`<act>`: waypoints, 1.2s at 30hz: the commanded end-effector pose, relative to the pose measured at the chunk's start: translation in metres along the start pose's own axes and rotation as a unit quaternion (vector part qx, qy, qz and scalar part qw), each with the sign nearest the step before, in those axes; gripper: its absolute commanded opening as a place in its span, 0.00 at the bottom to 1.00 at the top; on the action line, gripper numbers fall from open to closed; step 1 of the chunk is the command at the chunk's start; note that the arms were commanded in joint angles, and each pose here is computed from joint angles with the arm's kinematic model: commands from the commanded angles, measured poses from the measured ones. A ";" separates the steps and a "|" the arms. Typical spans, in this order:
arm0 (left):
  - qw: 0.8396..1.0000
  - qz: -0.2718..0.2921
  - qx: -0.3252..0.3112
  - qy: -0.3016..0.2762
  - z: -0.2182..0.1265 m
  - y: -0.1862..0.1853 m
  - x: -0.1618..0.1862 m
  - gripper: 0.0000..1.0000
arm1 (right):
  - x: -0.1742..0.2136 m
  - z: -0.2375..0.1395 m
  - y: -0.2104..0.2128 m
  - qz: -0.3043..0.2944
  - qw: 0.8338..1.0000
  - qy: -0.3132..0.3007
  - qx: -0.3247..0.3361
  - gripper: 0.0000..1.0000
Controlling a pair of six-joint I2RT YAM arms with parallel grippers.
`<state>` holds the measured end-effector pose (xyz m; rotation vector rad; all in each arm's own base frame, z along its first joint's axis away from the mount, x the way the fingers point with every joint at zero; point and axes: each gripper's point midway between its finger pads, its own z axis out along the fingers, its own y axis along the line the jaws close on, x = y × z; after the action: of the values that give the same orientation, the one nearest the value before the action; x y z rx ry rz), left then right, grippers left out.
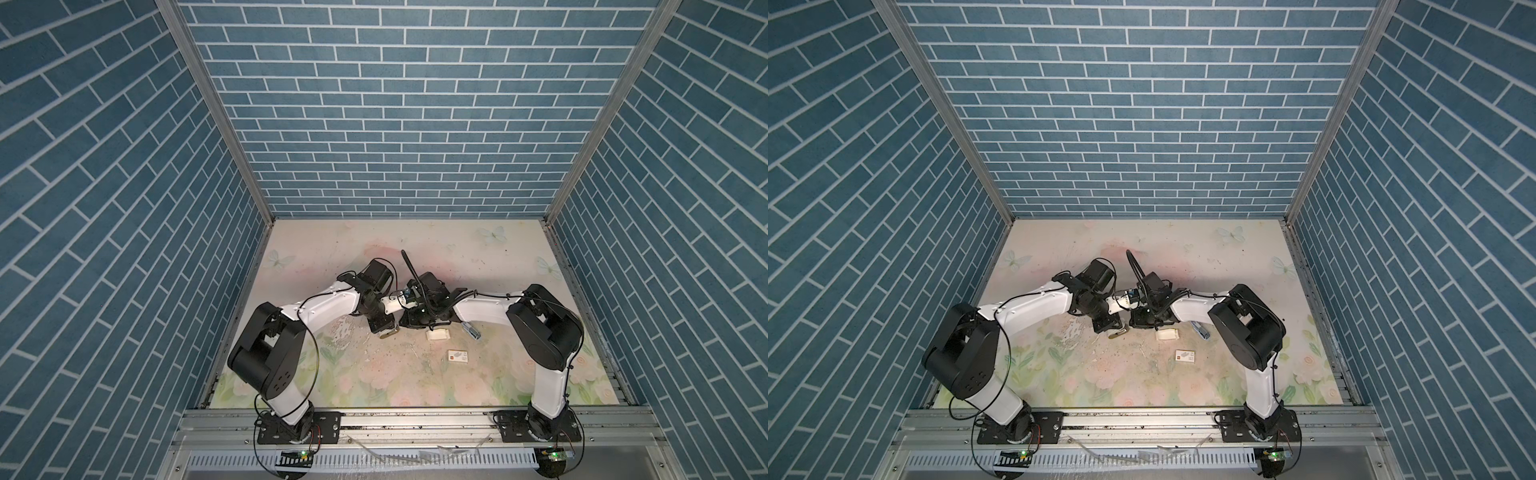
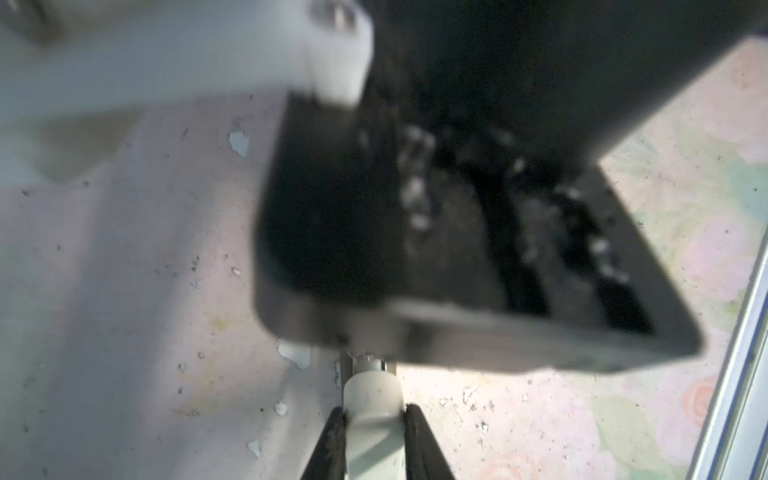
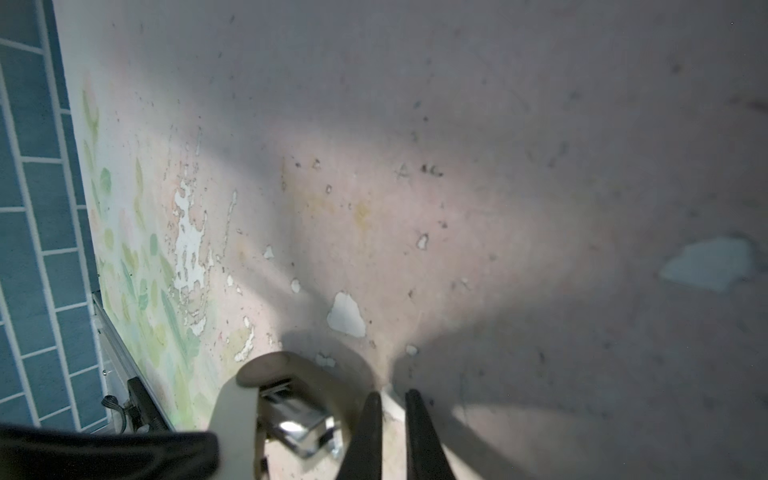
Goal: Load the staples into the stapler
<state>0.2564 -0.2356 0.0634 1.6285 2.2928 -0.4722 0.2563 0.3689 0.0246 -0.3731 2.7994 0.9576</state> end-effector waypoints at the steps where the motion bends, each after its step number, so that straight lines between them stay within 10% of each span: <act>1: 0.998 -0.016 0.024 0.060 0.009 -0.013 0.032 0.17 | 0.004 -0.005 -0.017 0.022 0.999 0.000 0.038 0.15; 36: 0.994 -0.005 0.026 0.110 0.027 -0.014 0.036 0.12 | -0.055 -0.141 -0.035 0.016 0.985 -0.122 0.117 0.14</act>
<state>0.2561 -0.2434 0.0485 1.6914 2.3147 -0.4254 0.3084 0.2750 0.1031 -0.1301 2.6975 0.6616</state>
